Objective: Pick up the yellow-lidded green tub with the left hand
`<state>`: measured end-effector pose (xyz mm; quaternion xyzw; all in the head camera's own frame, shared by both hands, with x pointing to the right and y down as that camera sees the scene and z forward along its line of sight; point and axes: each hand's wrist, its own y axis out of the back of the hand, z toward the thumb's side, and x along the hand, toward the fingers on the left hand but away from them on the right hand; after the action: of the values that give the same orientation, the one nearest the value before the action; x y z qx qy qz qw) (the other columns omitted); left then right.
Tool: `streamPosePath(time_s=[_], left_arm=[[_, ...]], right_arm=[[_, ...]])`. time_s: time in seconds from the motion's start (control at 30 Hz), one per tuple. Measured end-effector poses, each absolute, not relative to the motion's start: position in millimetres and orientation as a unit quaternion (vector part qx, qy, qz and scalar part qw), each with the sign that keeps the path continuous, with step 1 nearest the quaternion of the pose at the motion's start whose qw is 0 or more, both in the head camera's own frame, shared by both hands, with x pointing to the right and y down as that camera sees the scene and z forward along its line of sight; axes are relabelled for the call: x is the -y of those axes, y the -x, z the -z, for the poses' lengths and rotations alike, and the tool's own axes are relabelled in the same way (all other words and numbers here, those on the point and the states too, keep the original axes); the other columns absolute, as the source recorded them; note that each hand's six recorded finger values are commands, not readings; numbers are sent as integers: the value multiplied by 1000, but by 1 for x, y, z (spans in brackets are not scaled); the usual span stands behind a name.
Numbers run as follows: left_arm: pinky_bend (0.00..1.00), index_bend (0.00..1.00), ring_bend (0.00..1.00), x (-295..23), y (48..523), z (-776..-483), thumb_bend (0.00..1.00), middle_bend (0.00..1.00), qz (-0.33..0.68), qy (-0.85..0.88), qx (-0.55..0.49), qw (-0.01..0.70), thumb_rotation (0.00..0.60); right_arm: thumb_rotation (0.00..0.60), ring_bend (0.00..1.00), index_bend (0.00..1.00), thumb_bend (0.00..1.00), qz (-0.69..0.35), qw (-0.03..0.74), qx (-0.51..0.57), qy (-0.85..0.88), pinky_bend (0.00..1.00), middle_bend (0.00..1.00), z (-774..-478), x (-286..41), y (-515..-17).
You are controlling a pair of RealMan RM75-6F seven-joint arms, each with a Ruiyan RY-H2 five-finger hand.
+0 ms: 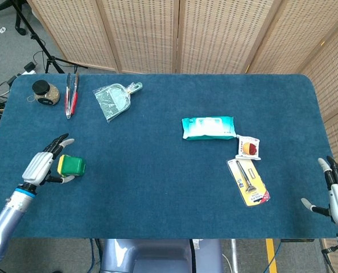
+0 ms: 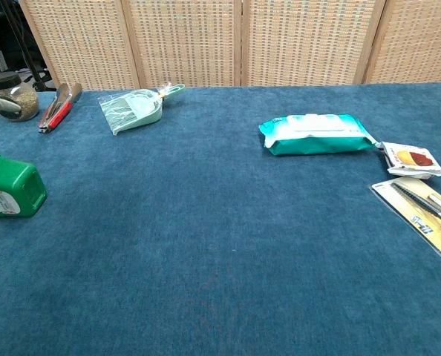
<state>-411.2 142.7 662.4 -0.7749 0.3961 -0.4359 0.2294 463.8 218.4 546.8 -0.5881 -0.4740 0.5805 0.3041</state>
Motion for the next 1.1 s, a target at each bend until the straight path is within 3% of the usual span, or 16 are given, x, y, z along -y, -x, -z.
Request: streamPosePath(time_s=[0.33, 0.83, 0.9, 1.1], left_arm=[[136, 118, 0, -138, 398, -654, 88, 0, 508, 744, -327, 286, 600], [136, 118, 8, -122, 341, -675, 99, 0, 635, 672, -196, 326, 600], [137, 126, 42, -123, 332, -677, 101, 21, 646, 667, -179, 324, 600], [249, 227, 253, -123, 313, -675, 121, 211, 658, 652, -159, 340, 600]], right_arm=[[600, 0, 0, 0, -576, 302, 477, 591, 0, 0, -543, -218, -464], [600, 0, 0, 0, -573, 295, 478, 597, 0, 0, -543, -218, -466], [600, 0, 0, 0, -573, 294, 479, 597, 0, 0, -543, -218, -466], [600, 0, 0, 0, -574, 292, 480, 596, 0, 0, -543, -218, -467]])
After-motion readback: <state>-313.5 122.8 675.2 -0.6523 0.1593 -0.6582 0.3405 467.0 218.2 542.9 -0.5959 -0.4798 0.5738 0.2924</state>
